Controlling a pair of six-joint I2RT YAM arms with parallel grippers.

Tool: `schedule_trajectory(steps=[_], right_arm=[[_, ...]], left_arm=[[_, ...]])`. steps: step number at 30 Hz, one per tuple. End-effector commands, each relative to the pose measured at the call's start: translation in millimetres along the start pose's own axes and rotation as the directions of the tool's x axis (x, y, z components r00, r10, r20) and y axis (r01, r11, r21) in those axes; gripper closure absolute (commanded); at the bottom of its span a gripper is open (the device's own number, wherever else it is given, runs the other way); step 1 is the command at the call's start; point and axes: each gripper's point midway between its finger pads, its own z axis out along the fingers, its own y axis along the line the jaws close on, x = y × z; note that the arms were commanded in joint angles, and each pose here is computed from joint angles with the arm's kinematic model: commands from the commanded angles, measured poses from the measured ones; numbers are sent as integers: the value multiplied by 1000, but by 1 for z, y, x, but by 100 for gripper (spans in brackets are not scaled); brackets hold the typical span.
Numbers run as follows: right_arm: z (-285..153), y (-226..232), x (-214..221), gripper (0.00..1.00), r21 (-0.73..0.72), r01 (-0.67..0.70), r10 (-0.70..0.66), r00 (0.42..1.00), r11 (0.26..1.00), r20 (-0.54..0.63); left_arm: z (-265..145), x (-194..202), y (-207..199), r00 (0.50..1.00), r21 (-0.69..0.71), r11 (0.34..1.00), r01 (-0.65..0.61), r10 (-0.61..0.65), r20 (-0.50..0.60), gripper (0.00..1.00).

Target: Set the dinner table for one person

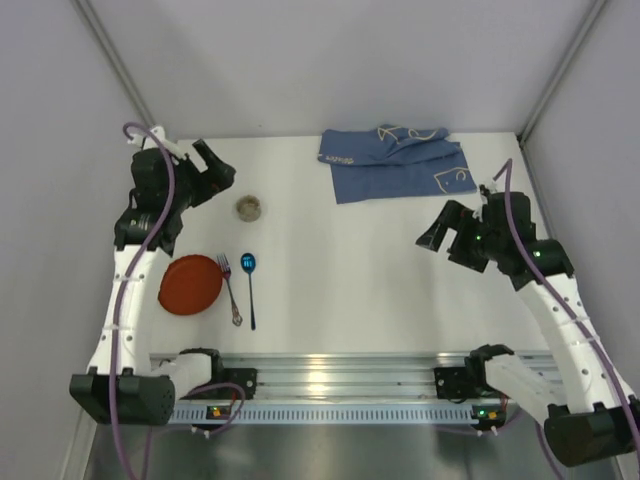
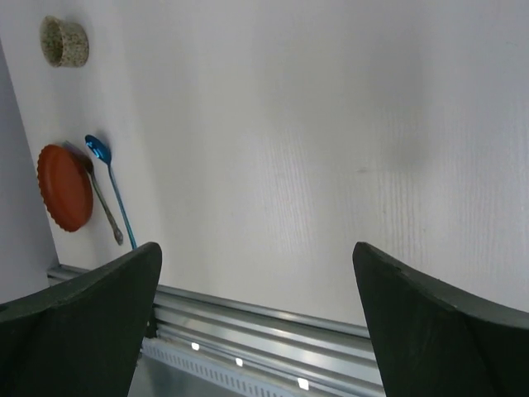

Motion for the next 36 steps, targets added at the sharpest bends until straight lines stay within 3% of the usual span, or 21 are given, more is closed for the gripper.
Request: schedule_trajectory(steps=[1, 4, 6, 7, 12, 14, 21, 27, 34, 36], right_arm=[[20, 16, -23, 0, -11, -24, 24, 1000, 1000, 12], [58, 28, -34, 0, -14, -58, 58, 998, 998, -9], [78, 42, -49, 0, -35, -77, 77, 997, 996, -2], [103, 38, -47, 0, -4, -92, 92, 994, 996, -56], [168, 63, -90, 0, -12, -114, 113, 991, 993, -73], [208, 60, -85, 0, 8, -156, 155, 979, 988, -135], [295, 76, -129, 0, 8, -214, 214, 972, 977, -93], [362, 65, -119, 2, 111, -158, 168, 982, 981, -84], [388, 55, -96, 21, 195, -150, 167, 983, 969, -74], [389, 56, -94, 39, 202, -137, 154, 986, 970, -69]], left_arm=[[-26, 2, 22, 987, -118, 982, 144, -135, 82, 1], [-21, 39, 10, 986, -28, 989, 143, -145, -87, 1], [-23, 53, 17, 970, -90, 980, 175, -187, -153, 1], [-28, 62, 20, 963, -110, 978, 175, -193, -187, 1], [-61, 65, 7, 969, -28, 984, 179, -181, -170, 1], [-72, 71, 4, 959, -23, 980, 196, -197, -202, 1], [-95, 81, 4, 958, -11, 985, 173, -171, -231, 1], [-87, 89, 9, 958, -12, 992, 126, -125, -260, 1], [-60, 111, 22, 937, -26, 996, 86, -90, -336, 1], [-49, 117, 22, 928, -27, 996, 83, -88, -362, 1]])
